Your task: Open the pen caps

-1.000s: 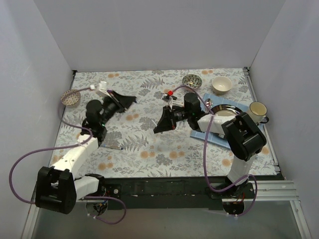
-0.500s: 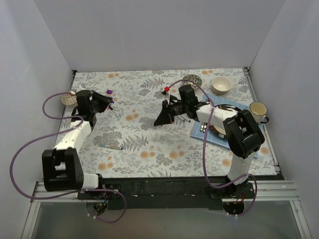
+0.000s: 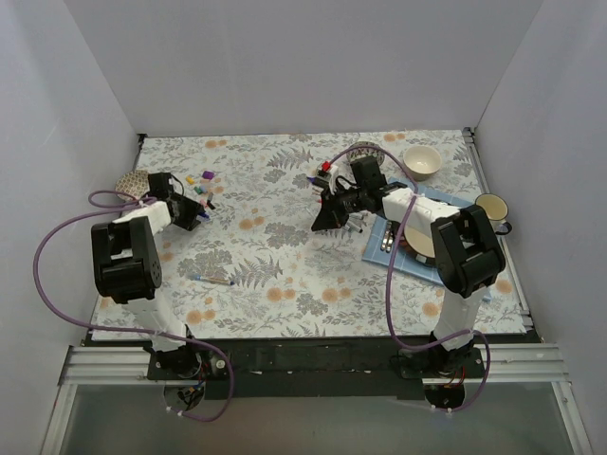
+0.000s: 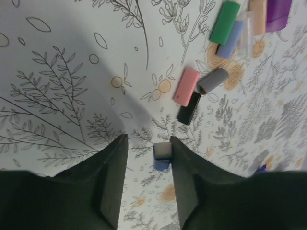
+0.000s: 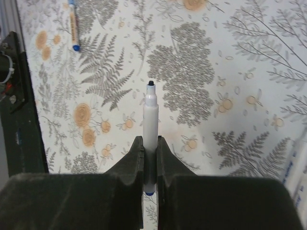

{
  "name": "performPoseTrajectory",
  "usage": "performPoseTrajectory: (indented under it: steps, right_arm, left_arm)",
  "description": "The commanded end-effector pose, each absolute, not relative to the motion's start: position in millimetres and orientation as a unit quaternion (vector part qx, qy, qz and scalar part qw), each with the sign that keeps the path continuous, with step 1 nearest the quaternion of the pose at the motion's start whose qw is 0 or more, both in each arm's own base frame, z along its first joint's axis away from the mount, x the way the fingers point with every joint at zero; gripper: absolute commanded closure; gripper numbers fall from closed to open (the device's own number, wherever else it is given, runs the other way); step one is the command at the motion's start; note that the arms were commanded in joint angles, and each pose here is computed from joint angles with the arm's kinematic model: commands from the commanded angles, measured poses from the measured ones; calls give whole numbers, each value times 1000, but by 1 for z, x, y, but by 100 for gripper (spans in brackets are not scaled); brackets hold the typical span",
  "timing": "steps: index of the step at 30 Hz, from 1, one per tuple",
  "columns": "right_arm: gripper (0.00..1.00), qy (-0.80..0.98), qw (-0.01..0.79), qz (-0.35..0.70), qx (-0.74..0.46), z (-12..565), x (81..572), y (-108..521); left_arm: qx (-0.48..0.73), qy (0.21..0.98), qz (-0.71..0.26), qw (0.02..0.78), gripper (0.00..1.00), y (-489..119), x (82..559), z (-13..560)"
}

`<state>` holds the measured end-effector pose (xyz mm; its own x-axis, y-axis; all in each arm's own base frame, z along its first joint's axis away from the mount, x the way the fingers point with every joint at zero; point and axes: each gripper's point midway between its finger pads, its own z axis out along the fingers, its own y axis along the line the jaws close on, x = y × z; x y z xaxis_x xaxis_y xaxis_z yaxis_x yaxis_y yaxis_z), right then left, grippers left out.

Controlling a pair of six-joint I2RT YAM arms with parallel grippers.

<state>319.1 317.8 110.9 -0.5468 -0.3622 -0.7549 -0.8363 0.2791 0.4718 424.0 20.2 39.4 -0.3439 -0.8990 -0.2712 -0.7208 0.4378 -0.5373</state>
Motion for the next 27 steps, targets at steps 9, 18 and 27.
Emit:
performPoseTrajectory:
  steps: [9,18,27]
  right_arm:
    - [94,818,292,245,-432,74,389,261]
    - [78,839,287,128,-444,58,417,221]
    - [65,842,282,117,-444,59,419,214]
  left_arm:
    - [-434,802,-192,363,10,26,427,129]
    - [-235,802,-306,456,2,-37,351,183]
    - [-221,805,-278,474,2,-41,323,179]
